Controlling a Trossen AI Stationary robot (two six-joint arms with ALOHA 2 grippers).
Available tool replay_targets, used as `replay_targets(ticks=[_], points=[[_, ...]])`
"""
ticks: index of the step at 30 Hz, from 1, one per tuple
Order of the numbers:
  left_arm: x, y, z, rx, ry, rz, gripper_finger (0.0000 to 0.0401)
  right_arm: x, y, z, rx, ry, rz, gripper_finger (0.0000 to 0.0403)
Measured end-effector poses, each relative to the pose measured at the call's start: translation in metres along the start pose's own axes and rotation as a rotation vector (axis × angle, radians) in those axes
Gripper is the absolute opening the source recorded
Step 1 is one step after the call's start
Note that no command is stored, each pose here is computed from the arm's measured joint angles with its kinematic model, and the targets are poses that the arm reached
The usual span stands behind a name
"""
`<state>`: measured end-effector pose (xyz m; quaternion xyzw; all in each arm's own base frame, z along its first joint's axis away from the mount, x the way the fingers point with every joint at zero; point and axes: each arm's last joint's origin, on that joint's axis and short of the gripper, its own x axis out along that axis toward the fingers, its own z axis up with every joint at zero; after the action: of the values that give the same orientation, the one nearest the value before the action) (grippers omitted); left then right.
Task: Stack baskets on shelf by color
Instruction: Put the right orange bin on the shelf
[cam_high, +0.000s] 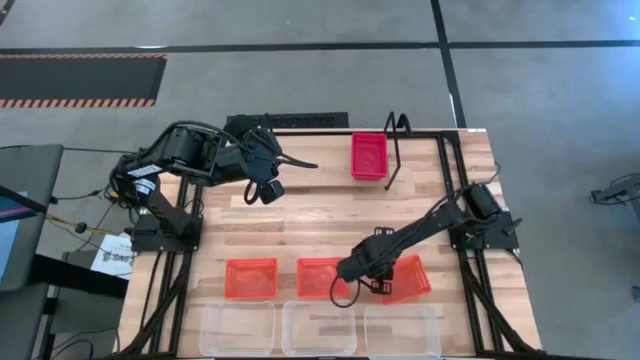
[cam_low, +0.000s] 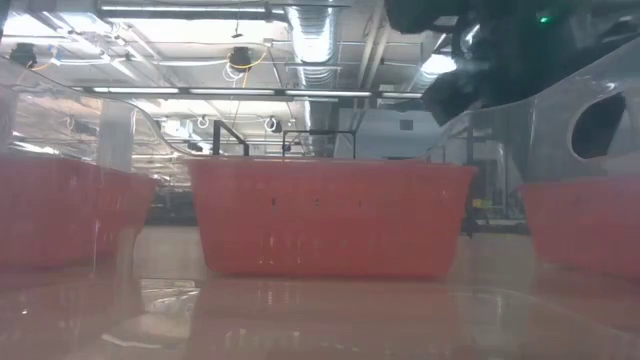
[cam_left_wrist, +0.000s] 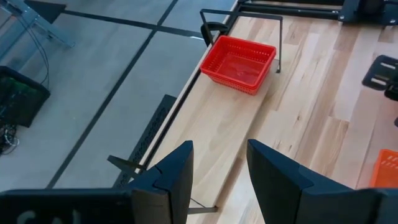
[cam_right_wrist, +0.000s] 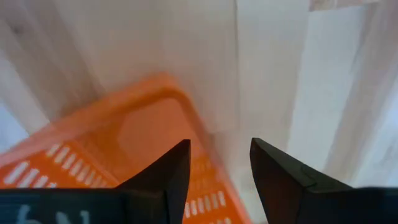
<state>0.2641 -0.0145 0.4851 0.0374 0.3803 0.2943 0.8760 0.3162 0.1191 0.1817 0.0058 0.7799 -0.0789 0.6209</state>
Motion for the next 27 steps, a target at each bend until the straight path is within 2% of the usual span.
replay_targets(ticks=[8, 11, 15, 16, 19, 22, 27], points=[[0.0, 0.0, 0.0, -0.002, 0.0, -0.001, 0.0139, 0.02, -0.015, 0.003, 0.027, 0.052, 0.003, 0.0153], [0.0, 0.0, 0.0, -0.002, 0.0, -0.001, 0.0139, 0.025, -0.02, 0.002, 0.041, 0.087, 0.009, 0.0113], [0.0, 0.0, 0.0, -0.004, 0.0, -0.001, 0.0139, 0.025, -0.024, 0.004, 0.049, 0.083, 0.021, 0.0027], [0.0, 0.0, 0.0, -0.005, 0.0, 0.0, 0.0139, 0.024, -0.025, 0.005, 0.053, 0.074, 0.027, 0.0016], [0.0, 0.0, 0.0, -0.009, 0.0, 0.0, 0.0139, 0.021, -0.029, 0.006, 0.064, 0.05, 0.027, 0.0014], [0.0, 0.0, 0.0, -0.012, 0.0, 0.0, 0.0139, 0.007, -0.037, 0.008, 0.084, -0.008, 0.009, 0.0007], [0.0, 0.0, 0.0, -0.016, 0.0, 0.0, 0.0139, -0.044, -0.061, 0.009, 0.187, -0.211, 0.008, 0.0005]])
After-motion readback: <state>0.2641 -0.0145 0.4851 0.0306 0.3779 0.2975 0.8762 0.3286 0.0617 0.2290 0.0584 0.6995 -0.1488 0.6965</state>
